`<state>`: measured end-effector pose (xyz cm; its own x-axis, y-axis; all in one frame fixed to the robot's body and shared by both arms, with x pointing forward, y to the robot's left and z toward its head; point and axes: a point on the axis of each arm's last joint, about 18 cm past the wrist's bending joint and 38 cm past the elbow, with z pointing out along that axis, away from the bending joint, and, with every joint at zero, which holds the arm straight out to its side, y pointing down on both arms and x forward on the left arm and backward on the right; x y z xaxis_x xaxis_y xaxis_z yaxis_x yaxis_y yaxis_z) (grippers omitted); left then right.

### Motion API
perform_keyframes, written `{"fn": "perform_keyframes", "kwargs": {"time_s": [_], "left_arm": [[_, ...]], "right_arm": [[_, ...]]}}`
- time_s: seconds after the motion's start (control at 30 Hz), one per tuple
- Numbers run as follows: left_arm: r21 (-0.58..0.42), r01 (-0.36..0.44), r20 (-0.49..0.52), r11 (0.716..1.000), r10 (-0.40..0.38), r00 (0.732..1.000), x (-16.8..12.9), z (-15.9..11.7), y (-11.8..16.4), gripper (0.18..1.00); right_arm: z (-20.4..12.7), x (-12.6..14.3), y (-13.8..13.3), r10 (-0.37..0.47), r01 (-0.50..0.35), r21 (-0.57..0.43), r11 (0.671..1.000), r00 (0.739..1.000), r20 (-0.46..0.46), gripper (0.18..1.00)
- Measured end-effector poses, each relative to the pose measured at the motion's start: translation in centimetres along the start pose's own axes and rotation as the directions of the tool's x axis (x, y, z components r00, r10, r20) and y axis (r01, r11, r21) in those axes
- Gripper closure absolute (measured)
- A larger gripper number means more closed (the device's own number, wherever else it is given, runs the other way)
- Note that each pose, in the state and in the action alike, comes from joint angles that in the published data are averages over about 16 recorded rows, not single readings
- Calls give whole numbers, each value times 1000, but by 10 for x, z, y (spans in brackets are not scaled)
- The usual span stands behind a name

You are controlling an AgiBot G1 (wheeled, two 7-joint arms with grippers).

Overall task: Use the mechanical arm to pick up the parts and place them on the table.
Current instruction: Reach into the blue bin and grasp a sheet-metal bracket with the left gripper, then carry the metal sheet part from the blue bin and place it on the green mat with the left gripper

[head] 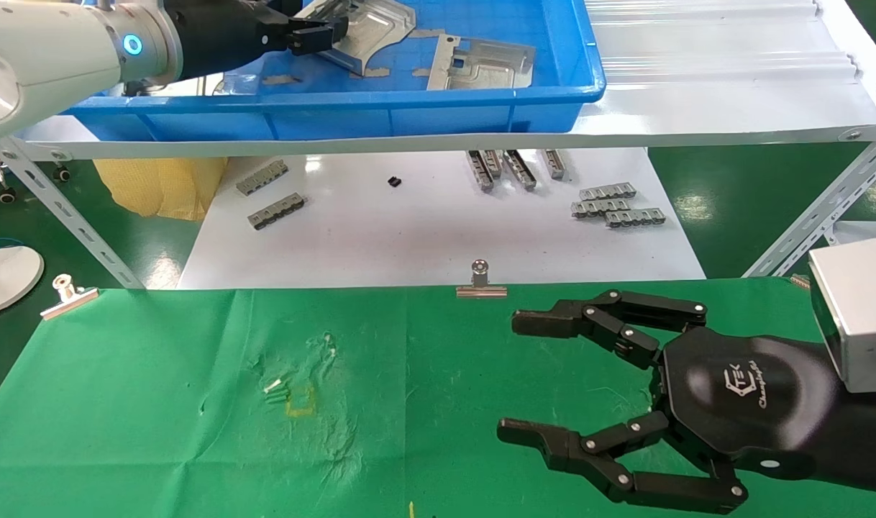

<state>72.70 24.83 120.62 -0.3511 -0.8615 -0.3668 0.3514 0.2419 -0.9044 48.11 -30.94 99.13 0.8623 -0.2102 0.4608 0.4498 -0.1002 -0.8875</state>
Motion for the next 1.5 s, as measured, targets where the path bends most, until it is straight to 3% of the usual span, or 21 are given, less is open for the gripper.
{"fn": "perform_keyframes", "kwargs": {"time_s": [0.37,0.6,0.93,1.07,1.23,1.5], "left_arm": [[18,31,25,999,-31,999,-4,0,2,707],[70,35,12,997,-35,999,-8,-5,-12,837],[178,-27,-160,984,56,986,2,-34,-36,901],[223,-68,-281,972,131,951,12,-55,-33,905],[286,-123,-417,950,239,877,25,-89,-19,905],[359,-235,-510,903,400,761,31,-136,20,906]], "right_arm": [[0,0,0,0,0,0,1000,1000,0,339],[0,0,0,0,0,0,1000,1000,0,244],[0,0,0,0,0,0,1000,1000,0,184],[0,0,0,0,0,0,1000,1000,0,180],[0,0,0,0,0,0,1000,1000,0,179],[0,0,0,0,0,0,1000,1000,0,179]]}}
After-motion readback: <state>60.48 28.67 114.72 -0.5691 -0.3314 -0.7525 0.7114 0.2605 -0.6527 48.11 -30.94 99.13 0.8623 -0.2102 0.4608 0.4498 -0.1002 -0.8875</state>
